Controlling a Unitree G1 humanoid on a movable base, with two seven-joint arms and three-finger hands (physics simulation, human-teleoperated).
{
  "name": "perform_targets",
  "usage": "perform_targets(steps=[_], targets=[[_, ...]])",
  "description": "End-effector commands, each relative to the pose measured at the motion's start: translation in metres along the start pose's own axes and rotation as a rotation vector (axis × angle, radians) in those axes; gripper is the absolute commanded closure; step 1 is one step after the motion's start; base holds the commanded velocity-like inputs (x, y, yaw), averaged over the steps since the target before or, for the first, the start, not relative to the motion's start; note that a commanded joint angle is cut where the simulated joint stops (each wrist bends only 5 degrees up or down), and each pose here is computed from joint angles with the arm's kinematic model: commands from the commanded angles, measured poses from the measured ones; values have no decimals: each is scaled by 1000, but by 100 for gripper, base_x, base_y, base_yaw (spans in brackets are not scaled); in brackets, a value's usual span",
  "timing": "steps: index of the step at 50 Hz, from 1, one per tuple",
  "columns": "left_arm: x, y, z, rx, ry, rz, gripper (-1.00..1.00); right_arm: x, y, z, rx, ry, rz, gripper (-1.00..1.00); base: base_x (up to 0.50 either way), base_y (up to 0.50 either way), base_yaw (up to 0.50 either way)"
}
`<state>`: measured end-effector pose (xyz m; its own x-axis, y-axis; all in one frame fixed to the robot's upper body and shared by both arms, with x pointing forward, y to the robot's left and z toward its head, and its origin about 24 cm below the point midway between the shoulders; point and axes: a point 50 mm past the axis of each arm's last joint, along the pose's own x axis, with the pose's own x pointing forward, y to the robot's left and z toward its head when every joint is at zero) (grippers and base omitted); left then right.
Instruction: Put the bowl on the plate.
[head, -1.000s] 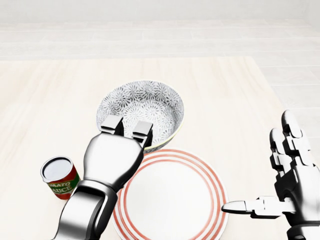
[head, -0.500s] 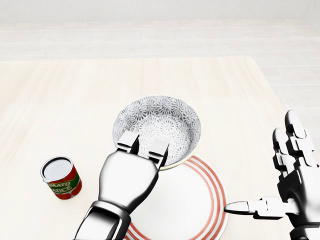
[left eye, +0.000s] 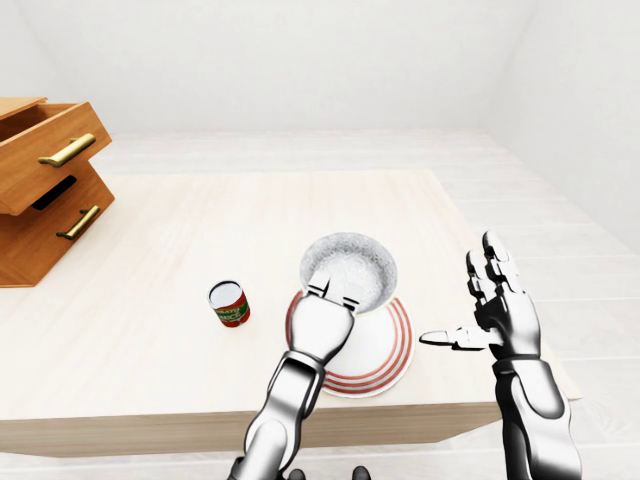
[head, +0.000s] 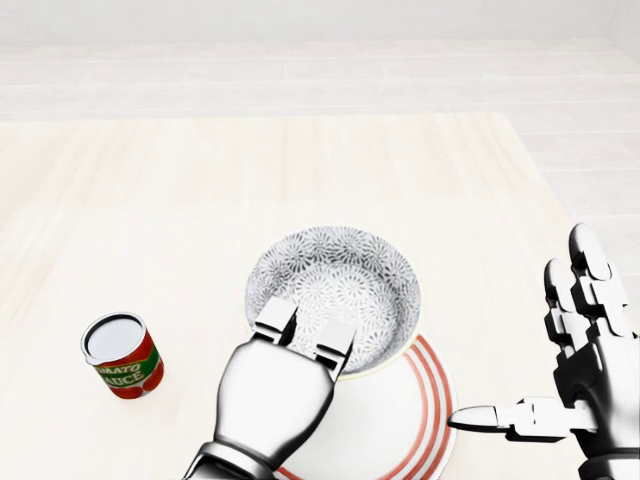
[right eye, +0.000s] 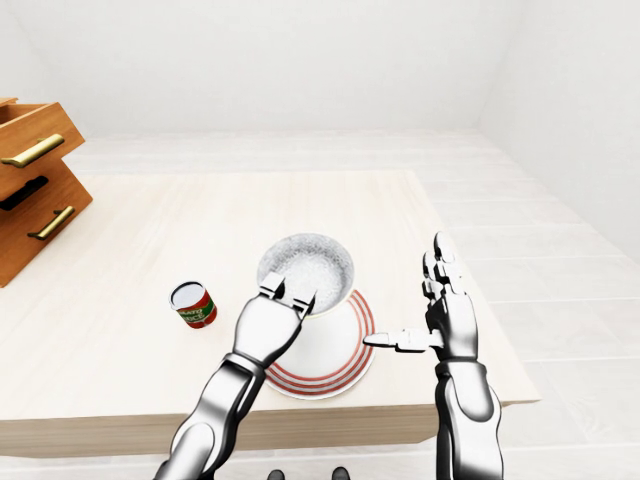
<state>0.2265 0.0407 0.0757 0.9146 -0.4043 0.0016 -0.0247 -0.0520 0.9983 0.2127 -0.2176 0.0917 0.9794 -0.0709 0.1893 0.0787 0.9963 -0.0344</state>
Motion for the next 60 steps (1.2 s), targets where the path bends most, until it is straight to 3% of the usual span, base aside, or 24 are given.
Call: perform_targets(steps=[1, 13, 48, 60], targets=[[-3, -5, 5, -71, -19, 29, 100, 2, -1, -2, 4, 4, -4, -100, 0, 0, 0], [-7, -9, 7, -36, -24, 62, 100, 1, -3, 2, 0, -3, -8, -100, 0, 0, 0], [-29, -23, 12, -27, -36, 58, 100, 1, -1, 1, -1, -1, -3, -100, 0, 0, 0], [-23, -35, 5, -26, -24, 30, 100, 1, 0, 1, -1, 0, -3, -100, 0, 0, 0]])
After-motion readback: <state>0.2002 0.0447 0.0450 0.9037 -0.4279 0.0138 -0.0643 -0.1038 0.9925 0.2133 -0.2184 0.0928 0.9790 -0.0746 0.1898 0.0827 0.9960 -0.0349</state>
